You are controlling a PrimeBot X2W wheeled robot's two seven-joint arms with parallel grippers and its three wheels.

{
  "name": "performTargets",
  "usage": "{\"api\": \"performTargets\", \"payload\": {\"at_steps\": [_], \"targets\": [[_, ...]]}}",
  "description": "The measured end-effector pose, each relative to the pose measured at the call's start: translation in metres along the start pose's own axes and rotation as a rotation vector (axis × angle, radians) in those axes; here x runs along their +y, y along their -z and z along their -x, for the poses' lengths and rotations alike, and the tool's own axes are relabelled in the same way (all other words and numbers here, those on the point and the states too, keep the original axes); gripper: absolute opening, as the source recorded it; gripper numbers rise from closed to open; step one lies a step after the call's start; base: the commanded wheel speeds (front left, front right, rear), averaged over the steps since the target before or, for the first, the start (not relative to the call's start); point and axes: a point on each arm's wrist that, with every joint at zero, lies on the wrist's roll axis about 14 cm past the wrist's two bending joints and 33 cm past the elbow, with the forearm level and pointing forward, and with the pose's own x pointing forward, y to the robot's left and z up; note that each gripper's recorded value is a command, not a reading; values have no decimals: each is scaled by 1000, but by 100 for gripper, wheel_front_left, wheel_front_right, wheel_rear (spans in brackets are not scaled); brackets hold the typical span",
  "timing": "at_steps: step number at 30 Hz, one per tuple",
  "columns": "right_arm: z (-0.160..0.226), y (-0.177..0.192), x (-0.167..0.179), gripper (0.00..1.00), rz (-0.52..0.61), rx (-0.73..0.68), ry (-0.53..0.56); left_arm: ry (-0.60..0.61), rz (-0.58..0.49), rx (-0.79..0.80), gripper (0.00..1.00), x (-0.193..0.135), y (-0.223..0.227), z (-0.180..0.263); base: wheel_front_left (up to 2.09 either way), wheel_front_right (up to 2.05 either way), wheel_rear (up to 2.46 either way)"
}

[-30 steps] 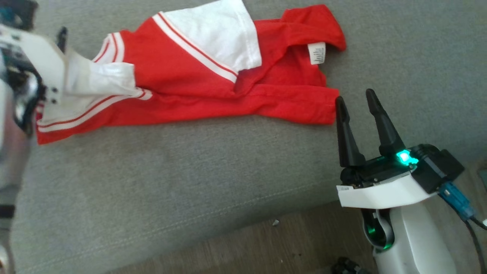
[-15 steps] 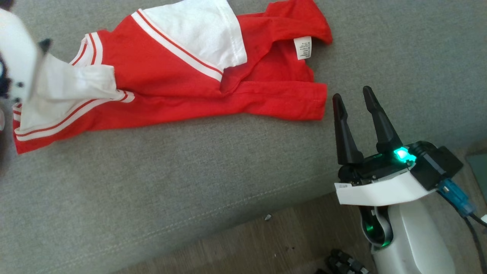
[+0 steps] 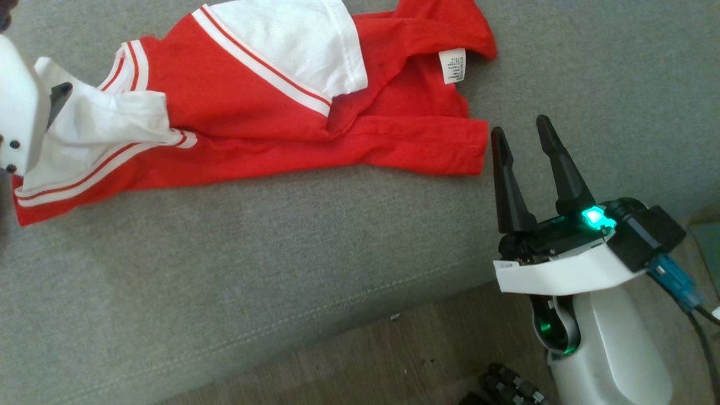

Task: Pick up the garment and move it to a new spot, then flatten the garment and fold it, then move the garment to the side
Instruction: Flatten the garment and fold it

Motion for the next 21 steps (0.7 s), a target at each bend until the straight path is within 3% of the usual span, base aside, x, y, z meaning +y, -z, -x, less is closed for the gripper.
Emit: {"api": "performTargets", "payload": {"at_steps": [6, 7, 8, 9, 16, 21], "targets": [[-1, 0, -4, 100, -9, 0, 11, 2, 7, 7, 100, -1, 1, -6, 0, 0, 0], [-1, 0, -4, 100, -11, 1, 13, 3, 8, 9, 80, -1, 1, -7, 0, 0, 0], [0, 1, -5, 100, -11, 1, 15, -1, 8, 10, 28, -1, 2, -8, 0, 0, 0], [0, 1, -5, 100, -11, 2, 16, -3, 11, 9, 0, 0, 1, -9, 0, 0, 0], [0, 5, -2, 100, -12, 17, 8, -48, -14, -160, 0, 7, -22, 2, 0, 0, 0], [10, 44, -3, 100, -70, 140, 26, -70, -15, -315, 0, 10, -41, 23, 0, 0, 0]]}}
